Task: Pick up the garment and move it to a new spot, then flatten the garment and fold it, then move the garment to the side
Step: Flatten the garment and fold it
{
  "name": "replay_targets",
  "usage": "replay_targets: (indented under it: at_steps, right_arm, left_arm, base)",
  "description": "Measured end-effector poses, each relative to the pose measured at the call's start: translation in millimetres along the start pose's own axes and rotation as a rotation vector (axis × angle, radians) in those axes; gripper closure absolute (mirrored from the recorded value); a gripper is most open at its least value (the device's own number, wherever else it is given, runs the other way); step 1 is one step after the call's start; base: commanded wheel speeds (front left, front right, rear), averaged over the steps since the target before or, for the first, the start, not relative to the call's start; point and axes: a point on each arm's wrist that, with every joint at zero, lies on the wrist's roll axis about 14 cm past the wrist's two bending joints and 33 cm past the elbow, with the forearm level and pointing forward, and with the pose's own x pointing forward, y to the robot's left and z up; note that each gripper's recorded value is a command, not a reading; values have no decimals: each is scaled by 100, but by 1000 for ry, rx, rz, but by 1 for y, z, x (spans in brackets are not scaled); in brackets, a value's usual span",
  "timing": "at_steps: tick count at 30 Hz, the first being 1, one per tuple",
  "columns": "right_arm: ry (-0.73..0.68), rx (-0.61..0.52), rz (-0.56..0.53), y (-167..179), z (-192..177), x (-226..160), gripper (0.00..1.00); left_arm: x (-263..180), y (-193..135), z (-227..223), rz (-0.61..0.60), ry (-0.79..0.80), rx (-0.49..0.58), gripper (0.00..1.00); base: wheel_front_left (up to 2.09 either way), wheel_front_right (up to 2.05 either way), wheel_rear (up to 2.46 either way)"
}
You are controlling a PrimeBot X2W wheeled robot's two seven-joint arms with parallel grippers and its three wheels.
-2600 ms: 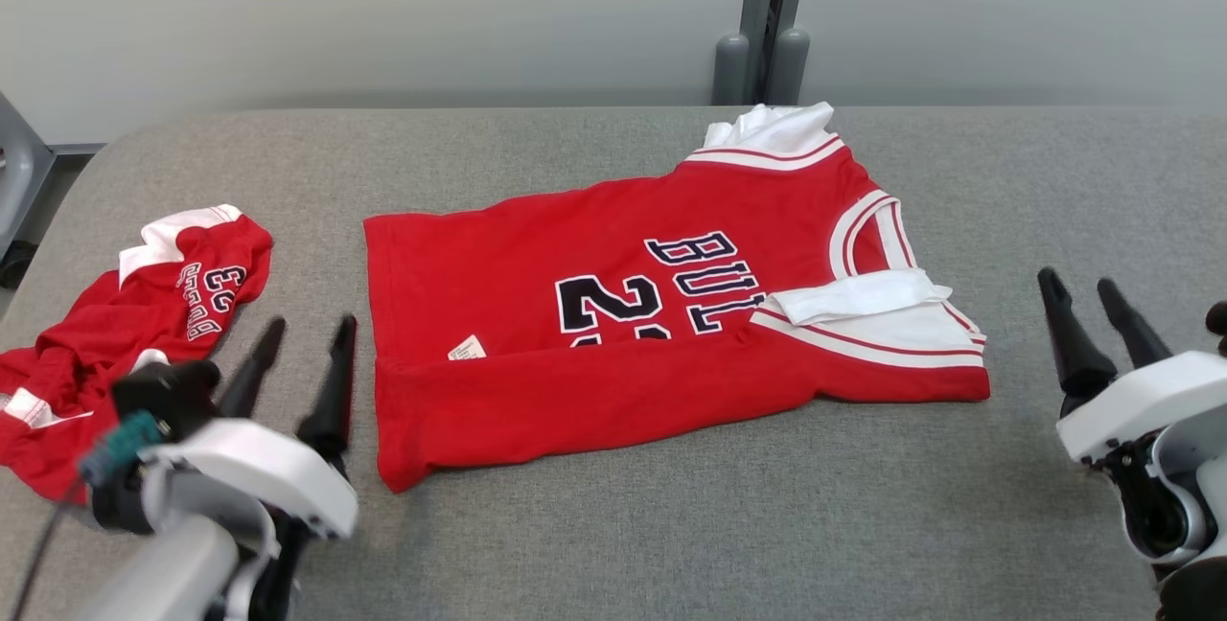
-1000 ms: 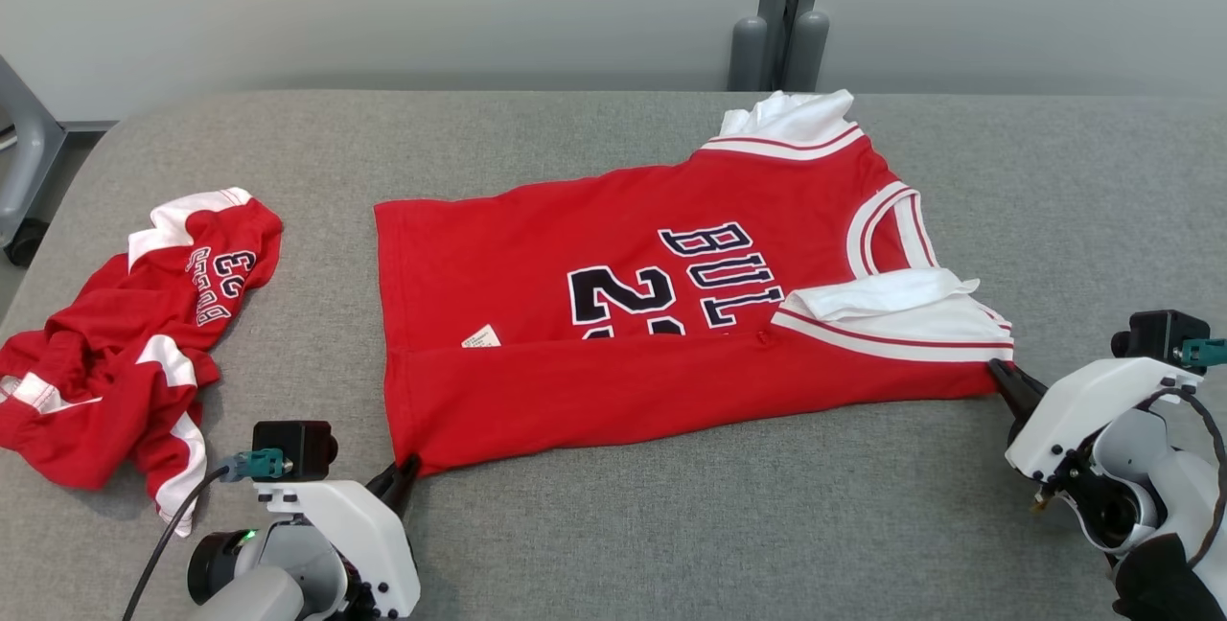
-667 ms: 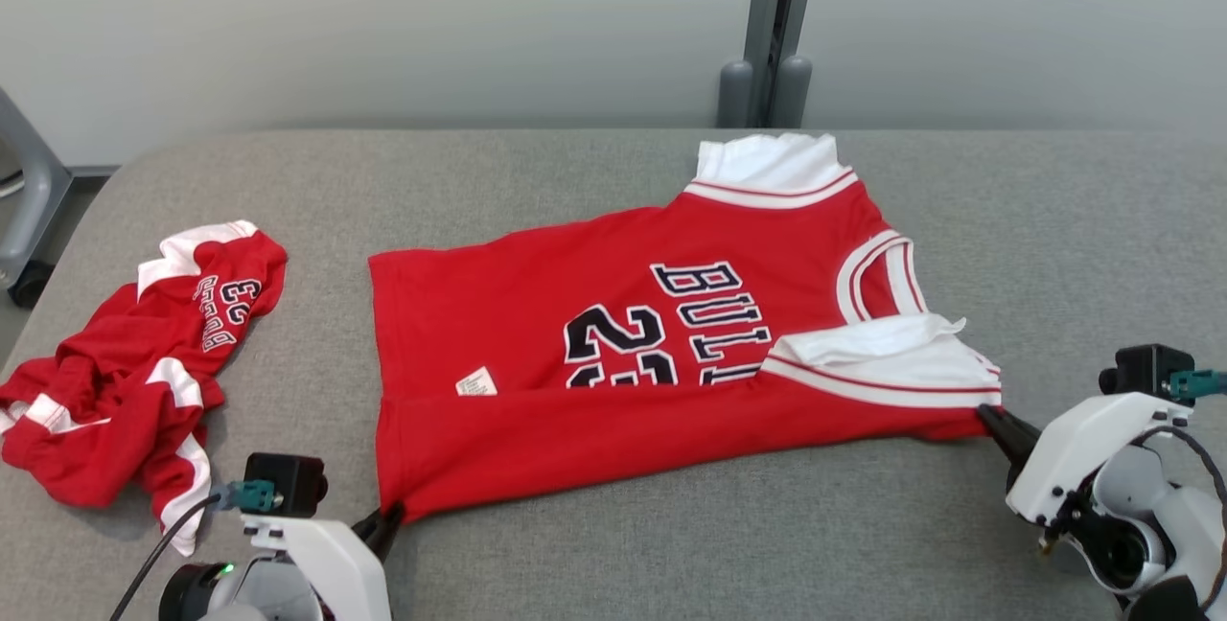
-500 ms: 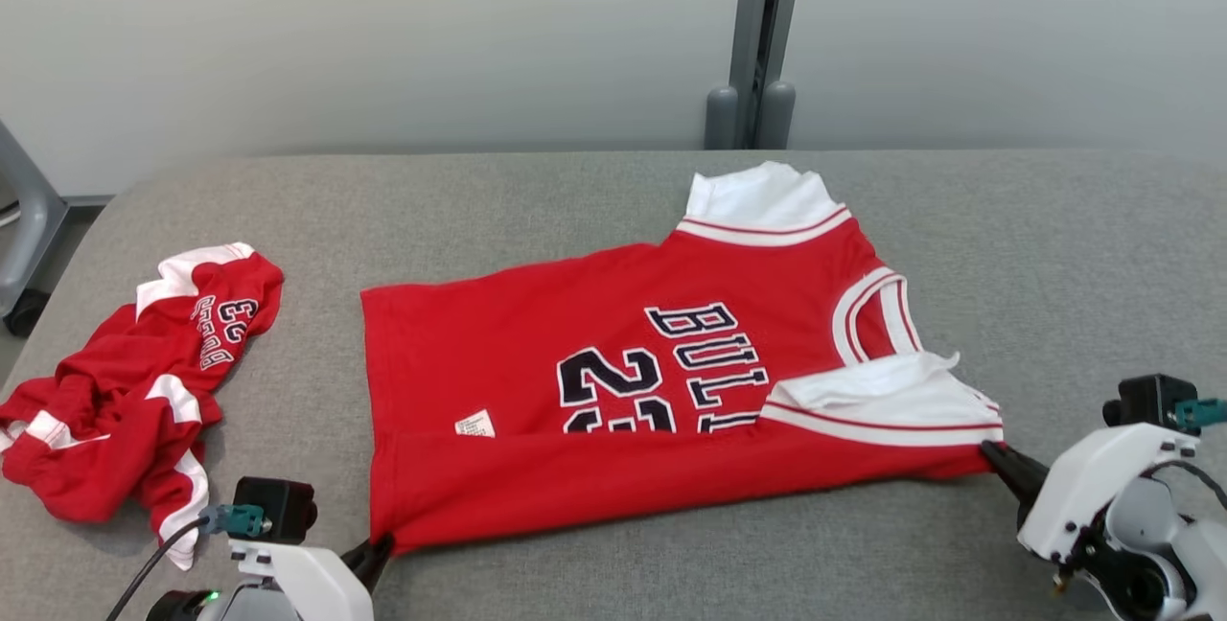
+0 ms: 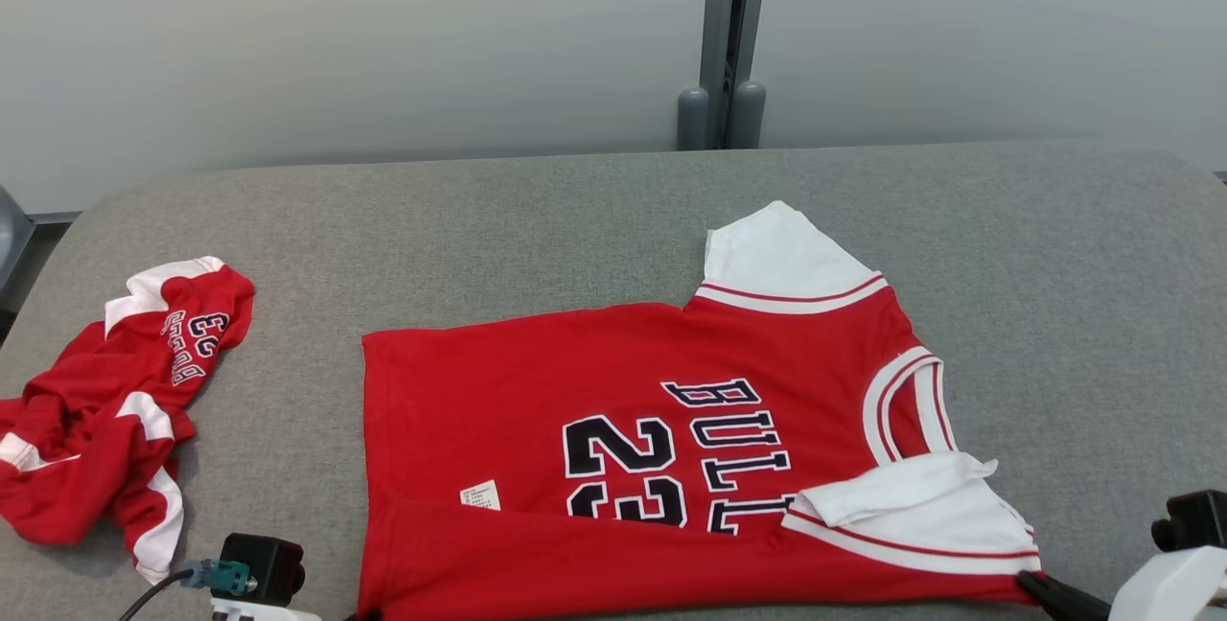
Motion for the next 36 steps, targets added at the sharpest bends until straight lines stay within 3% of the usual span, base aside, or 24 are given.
replay_targets:
  at_steps: [9,10,11,12,15,16,28,36]
  right_arm:
    - [47,18,-48,6,-13,-18,98]
    - [44,19,-52,7,-12,-19,57]
    - [45,21,-55,8,-12,-20,0]
    - [46,21,-59,9,-12,-21,0]
    - [39,18,-62,12,-9,-22,0]
    - [37,17,-64,14,-7,-23,0]
    - [-20,1,-117,9,12,-36,0]
    - [-276,-56,-143,7,84,-49,0]
  left_arm:
    - [1,-7,-7,-19,55,-1,100]
    - [1,-8,-8,-21,61,0,100]
    - [1,-8,-9,-21,67,-1,100]
    - [0,-9,-10,-21,76,-2,100]
    - [0,-9,-12,-18,89,-4,46]
    - [-1,-8,-13,-15,92,-4,0]
    - [-8,-8,2,8,27,1,0]
    - [-8,8,68,95,-248,15,0]
  base:
    - [0,0,0]
    - [0,0,0]
    - [0,0,0]
    - [0,0,0]
    - [0,0,0]
    - [0,0,0]
    - [0,0,0]
    - [0,0,0]
